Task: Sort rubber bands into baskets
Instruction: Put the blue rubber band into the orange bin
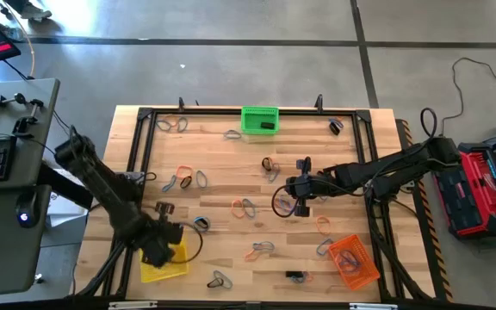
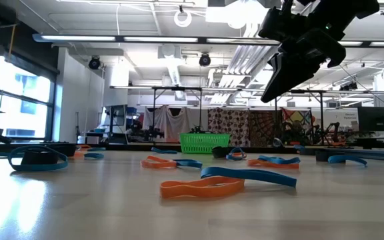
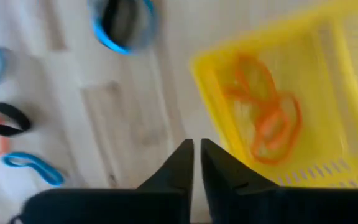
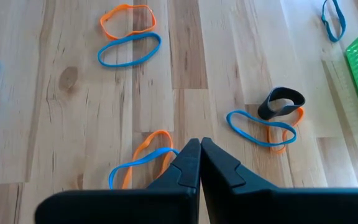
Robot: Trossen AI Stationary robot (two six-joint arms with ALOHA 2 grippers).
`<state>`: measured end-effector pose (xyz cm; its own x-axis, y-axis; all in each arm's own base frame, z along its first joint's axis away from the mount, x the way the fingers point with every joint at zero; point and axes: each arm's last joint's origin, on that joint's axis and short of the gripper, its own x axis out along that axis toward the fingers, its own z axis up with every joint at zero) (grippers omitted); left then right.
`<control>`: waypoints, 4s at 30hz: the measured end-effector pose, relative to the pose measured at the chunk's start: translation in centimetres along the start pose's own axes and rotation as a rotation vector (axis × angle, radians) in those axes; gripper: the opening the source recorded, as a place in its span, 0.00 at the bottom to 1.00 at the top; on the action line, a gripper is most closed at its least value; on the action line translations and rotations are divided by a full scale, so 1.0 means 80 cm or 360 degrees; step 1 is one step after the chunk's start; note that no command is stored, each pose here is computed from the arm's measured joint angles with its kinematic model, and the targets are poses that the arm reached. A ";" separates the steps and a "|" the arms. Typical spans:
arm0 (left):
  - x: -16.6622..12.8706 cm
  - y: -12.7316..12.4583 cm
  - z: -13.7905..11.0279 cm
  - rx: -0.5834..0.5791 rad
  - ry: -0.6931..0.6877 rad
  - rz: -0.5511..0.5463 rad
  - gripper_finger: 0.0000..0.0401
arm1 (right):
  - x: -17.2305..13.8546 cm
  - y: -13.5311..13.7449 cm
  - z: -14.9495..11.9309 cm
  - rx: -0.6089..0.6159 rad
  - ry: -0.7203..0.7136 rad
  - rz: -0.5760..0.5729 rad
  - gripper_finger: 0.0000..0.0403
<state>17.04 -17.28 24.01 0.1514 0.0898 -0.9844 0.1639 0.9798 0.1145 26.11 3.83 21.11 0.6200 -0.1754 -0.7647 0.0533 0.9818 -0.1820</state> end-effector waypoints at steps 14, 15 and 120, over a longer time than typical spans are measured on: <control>-0.036 0.111 0.008 -0.0337 -0.0330 0.0162 0.00 | 0.000 0.000 0.002 0.0007 -0.0021 0.0001 0.00; -0.032 0.119 0.006 -0.0355 -0.0311 0.0170 0.00 | 0.000 0.000 0.002 0.0008 -0.0023 0.0001 0.00; 0.146 0.330 0.005 -0.0500 0.0019 -0.0092 0.23 | 0.000 0.001 0.005 0.0051 -0.0065 0.0019 0.00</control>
<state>23.54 9.56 15.55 0.1387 0.0327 -0.9898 -0.1375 0.9904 0.0135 26.43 3.91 21.37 0.6523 -0.1614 -0.7406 0.0706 0.9858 -0.1526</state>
